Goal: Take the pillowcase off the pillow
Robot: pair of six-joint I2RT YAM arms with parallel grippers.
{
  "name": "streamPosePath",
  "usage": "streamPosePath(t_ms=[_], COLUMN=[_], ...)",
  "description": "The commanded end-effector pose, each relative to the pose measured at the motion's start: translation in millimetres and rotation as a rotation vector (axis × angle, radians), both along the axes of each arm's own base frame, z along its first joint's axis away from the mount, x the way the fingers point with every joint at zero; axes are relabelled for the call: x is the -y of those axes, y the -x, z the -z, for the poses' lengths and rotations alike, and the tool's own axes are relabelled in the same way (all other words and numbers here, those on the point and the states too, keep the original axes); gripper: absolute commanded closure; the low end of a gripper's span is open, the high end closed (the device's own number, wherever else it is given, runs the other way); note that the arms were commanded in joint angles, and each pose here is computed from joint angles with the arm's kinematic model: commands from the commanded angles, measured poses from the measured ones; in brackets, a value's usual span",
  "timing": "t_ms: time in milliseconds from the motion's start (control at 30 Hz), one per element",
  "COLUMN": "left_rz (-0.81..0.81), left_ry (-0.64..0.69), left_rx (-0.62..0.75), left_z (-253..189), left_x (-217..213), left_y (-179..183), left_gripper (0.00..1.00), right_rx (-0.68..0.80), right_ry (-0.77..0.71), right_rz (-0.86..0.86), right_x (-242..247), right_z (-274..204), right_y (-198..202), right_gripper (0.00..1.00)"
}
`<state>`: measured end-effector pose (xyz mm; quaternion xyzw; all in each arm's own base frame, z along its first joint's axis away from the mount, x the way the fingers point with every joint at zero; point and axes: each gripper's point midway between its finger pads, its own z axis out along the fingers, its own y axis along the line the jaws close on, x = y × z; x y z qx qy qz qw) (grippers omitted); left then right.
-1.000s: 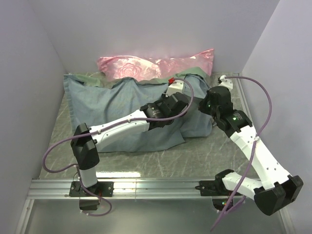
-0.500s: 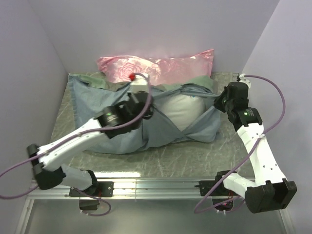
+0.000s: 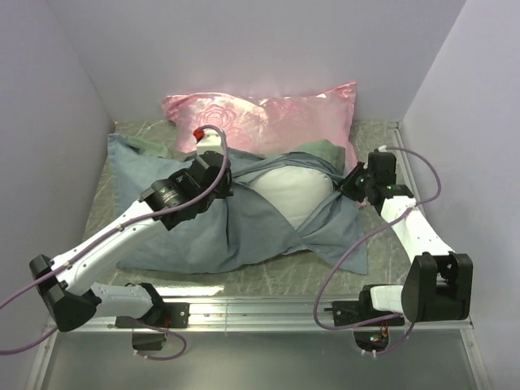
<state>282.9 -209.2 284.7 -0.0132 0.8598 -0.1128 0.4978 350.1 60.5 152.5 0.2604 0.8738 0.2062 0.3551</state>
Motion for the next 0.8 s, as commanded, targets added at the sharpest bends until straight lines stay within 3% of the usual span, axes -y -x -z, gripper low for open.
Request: streamPosePath(t_ms=[0, 100, 167, 200, 300, 533, 633, 767], left_rz=[0.023, 0.053, 0.067, 0.093, 0.145, 0.271, 0.273, 0.261], left_ry=[-0.091, -0.069, -0.027, -0.032, -0.05, -0.054, -0.076, -0.092], left_rx=[-0.028, -0.02, 0.018, 0.026, 0.083, 0.172, 0.146, 0.046], left_z=[17.7, 9.9, -13.4, -17.6, -47.6, -99.6, -83.7, -15.4], left_x=[-5.7, 12.0, 23.2, 33.1, 58.7, 132.2, 160.4, 186.0], left_y=[-6.2, -15.5, -20.8, -21.1, -21.8, -11.3, -18.8, -27.1], left_gripper=[0.99, 0.93, 0.75, 0.57, 0.34, 0.26, 0.26, 0.27], right_rx=[0.03, 0.044, 0.058, 0.066, 0.1, 0.129, 0.135, 0.22], right_ry=[0.011, 0.035, 0.039, 0.036, 0.036, 0.062, 0.071, 0.058], right_rz=[0.08, 0.058, 0.038, 0.022, -0.02, -0.055, -0.046, -0.015], right_x=[16.6, 9.9, 3.6, -0.9, -16.5, -32.6, -29.5, -22.8], right_z=[18.2, 17.7, 14.4, 11.9, 4.4, -1.2, -6.3, -34.0], right_y=[-5.4, 1.2, 4.1, 7.3, 17.1, 29.8, 35.4, 52.3], right_gripper=[0.82, 0.82, 0.81, 0.81, 0.73, 0.58, 0.49, 0.36])
